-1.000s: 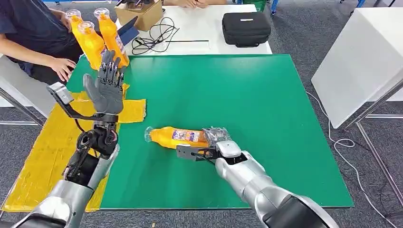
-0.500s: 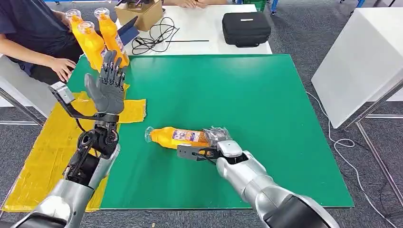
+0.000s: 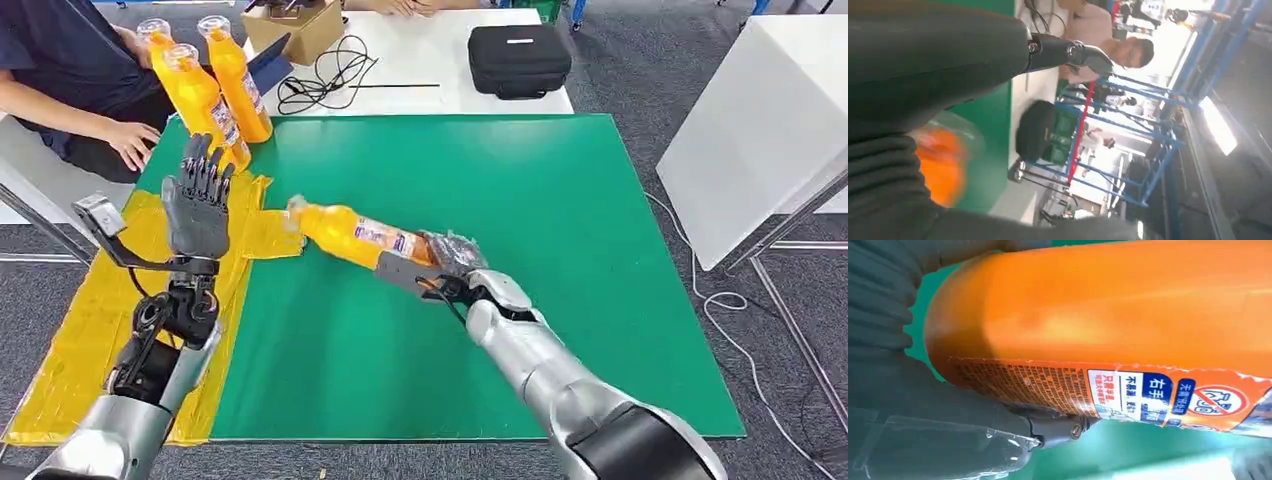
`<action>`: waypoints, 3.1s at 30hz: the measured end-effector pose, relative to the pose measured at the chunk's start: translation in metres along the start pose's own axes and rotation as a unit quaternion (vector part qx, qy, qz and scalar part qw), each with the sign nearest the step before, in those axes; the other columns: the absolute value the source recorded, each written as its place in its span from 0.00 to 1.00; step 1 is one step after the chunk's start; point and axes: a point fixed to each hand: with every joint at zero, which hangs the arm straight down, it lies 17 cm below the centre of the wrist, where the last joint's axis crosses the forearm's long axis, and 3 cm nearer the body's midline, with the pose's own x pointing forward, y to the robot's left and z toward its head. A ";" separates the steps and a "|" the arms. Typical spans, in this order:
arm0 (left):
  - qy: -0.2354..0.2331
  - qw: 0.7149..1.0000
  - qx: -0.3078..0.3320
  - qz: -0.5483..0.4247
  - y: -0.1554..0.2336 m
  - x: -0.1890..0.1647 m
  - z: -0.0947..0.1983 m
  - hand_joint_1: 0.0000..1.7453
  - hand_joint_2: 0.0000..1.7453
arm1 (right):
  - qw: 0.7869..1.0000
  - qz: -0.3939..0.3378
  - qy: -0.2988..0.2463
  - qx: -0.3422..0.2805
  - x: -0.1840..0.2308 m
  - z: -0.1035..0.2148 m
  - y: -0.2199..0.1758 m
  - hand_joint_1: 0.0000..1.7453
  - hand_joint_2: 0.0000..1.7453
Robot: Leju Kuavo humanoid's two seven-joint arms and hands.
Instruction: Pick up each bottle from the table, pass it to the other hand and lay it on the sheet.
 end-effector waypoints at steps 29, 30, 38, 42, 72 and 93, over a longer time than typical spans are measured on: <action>0.021 0.999 0.014 0.026 0.018 -0.010 0.020 0.00 1.00 | 0.986 -0.087 -0.046 -0.137 -0.005 0.022 -0.068 1.00 1.00; 0.021 0.999 0.014 0.031 0.016 -0.010 0.019 0.00 1.00 | 0.985 -0.089 -0.049 -0.138 -0.003 0.022 -0.069 1.00 1.00; 0.039 0.995 -0.006 0.095 -0.031 -0.029 0.011 0.00 1.00 | 0.977 -0.122 -0.087 -0.150 0.044 0.022 -0.073 1.00 1.00; 0.047 0.988 -0.027 0.146 -0.066 -0.033 0.010 0.00 1.00 | 0.971 -0.069 -0.092 -0.211 0.072 0.025 -0.092 1.00 1.00; -0.012 0.987 -0.011 0.158 -0.110 0.004 0.079 0.00 1.00 | 0.984 0.025 -0.135 -0.112 0.168 0.044 0.036 1.00 1.00; -0.038 0.991 0.030 0.127 -0.077 0.034 0.113 0.04 1.00 | 0.964 0.156 -0.201 -0.074 0.210 0.075 0.092 1.00 1.00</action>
